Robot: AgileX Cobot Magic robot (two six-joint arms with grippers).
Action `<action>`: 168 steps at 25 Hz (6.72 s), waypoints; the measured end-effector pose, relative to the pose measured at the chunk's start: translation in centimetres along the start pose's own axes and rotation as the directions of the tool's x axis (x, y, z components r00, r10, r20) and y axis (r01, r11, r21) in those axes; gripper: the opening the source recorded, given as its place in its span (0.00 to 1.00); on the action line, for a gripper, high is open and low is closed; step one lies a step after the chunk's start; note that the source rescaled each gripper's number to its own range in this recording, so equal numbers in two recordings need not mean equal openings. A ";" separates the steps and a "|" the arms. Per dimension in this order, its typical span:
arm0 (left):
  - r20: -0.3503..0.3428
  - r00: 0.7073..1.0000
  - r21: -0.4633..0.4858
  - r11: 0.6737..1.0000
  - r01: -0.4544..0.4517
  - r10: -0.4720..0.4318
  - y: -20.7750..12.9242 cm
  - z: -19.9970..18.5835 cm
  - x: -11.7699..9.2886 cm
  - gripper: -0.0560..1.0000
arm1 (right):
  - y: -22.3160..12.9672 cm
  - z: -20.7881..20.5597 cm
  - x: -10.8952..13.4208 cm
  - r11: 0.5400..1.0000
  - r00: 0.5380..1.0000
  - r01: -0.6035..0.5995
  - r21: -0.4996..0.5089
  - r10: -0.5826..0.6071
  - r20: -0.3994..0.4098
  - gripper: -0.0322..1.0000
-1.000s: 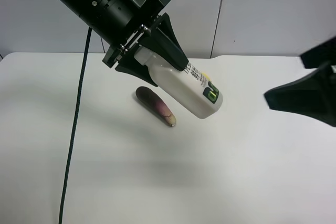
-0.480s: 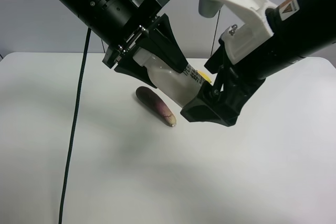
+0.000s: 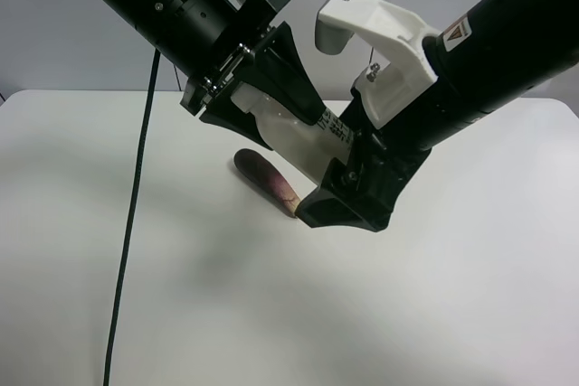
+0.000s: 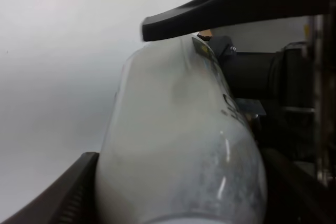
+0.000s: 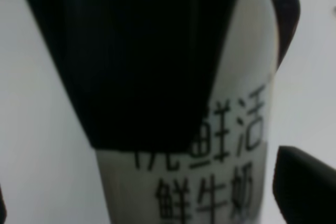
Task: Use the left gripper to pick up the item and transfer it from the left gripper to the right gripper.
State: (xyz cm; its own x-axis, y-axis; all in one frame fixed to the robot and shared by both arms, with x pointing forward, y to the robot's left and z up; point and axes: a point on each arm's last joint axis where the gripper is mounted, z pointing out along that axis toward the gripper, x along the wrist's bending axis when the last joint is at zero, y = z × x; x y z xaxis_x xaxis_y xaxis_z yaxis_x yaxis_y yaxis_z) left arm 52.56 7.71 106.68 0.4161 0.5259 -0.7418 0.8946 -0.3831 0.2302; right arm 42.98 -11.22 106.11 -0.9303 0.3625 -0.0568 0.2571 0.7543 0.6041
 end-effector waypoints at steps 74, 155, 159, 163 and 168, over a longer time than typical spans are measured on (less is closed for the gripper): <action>-0.735 0.673 -0.459 0.790 -0.407 -0.081 -19.8 -20.0 -5.9 0.87 | 0.2 0.6 -0.4 1.000 1.000 0.005 -0.020 -0.004 0.021 0.05; -0.787 0.555 -0.582 0.623 -0.523 -0.269 -34.9 -11.1 0.1 0.86 | -6.1 -5.0 -7.4 0.785 0.785 -0.593 0.179 0.514 0.347 1.00; -0.787 0.555 -0.582 0.623 -0.523 -0.269 -34.9 -11.1 0.1 0.86 | -6.7 -8.5 -4.5 0.800 0.779 -0.587 0.126 0.516 0.355 1.00; -0.787 0.555 -0.582 0.623 -0.523 -0.269 -34.9 -11.1 0.1 0.86 | -9.6 -9.3 -1.1 0.799 0.776 -0.589 0.117 0.520 0.357 1.00; -0.787 0.555 -0.582 0.623 -0.523 -0.269 -34.9 -11.1 0.1 0.86 | -13.5 -9.8 3.0 0.811 0.772 -0.581 0.071 0.521 0.365 1.00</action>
State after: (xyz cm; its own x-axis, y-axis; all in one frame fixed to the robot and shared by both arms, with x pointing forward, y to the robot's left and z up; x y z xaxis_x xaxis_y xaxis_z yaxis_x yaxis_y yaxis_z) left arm 23.24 29.53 105.52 0.1189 0.9927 0.0218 0.4350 -0.0718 0.8976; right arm 34.14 -25.67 105.52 -0.4886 0.8723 -0.0193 0.7670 0.4400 0.4669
